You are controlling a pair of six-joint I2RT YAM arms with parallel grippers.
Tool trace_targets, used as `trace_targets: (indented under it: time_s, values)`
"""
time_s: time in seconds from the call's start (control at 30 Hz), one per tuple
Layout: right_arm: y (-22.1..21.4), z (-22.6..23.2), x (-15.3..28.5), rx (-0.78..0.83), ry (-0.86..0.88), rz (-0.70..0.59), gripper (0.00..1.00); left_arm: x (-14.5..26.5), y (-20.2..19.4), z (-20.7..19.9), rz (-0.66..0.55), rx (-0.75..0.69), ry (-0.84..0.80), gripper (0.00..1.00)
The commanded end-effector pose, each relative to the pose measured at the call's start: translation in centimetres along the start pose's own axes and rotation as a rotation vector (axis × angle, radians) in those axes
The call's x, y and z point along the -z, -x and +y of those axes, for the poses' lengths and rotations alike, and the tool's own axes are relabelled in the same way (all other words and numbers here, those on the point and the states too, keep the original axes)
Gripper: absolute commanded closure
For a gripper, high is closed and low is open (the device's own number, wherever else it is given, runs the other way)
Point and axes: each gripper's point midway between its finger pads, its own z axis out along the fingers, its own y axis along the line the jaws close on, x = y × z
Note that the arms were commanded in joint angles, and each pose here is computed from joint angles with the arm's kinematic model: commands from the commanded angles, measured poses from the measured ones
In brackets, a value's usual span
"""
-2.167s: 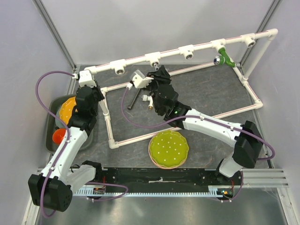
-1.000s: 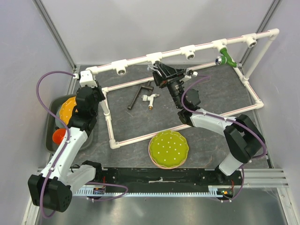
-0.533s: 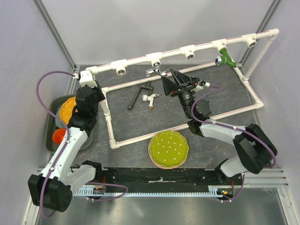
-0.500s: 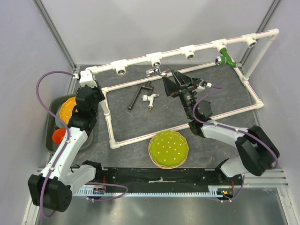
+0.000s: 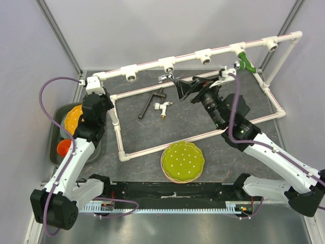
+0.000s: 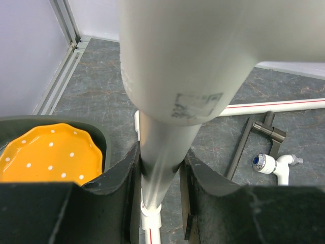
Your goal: Install the water faucets
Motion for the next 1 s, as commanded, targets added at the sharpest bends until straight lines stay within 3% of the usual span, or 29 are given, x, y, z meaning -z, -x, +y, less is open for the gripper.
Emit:
trace_targets:
  time_s: [0.0, 0.33, 0.53, 0.7, 0.8, 0.83, 0.9, 0.97]
  values:
    - [-4.3, -5.6, 1.8, 0.629, -0.173, 0.286, 0.02, 0.5, 2.2, -2.0, -0.048, 0.147, -0.074, 0.98]
    - [-2.4, -4.4, 0.4, 1.371, -0.151, 0.408, 0.02, 0.5, 2.3, -2.0, -0.050, 0.149, -0.074, 0.98]
    - [-2.8, -3.6, -1.9, 1.652, -0.184, 0.402, 0.02, 0.5, 2.3, -1.9, -0.051, 0.145, -0.071, 0.98]
    - [-3.6, -3.7, -3.9, 1.778, -0.256, 0.384, 0.05, 0.5, 2.3, -1.9, -0.050, 0.143, -0.072, 0.98]
    - [-3.9, -3.5, -4.9, 1.818, -0.283, 0.354, 0.14, 0.5, 2.3, -1.9, -0.051, 0.145, -0.070, 0.98]
    - [-4.2, -3.5, -5.3, 1.820, -0.292, 0.347, 0.25, 0.5, 2.4, -1.9, -0.053, 0.145, -0.071, 0.98]
    - [-4.1, -3.8, -5.7, 1.835, -0.316, 0.347, 0.33, 0.5, 2.3, -1.9, -0.051, 0.143, -0.071, 0.98]
    - [-4.2, -4.1, -6.1, 1.831, -0.350, 0.338, 0.53, 0.5, 2.3, -2.0, -0.051, 0.145, -0.073, 0.98]
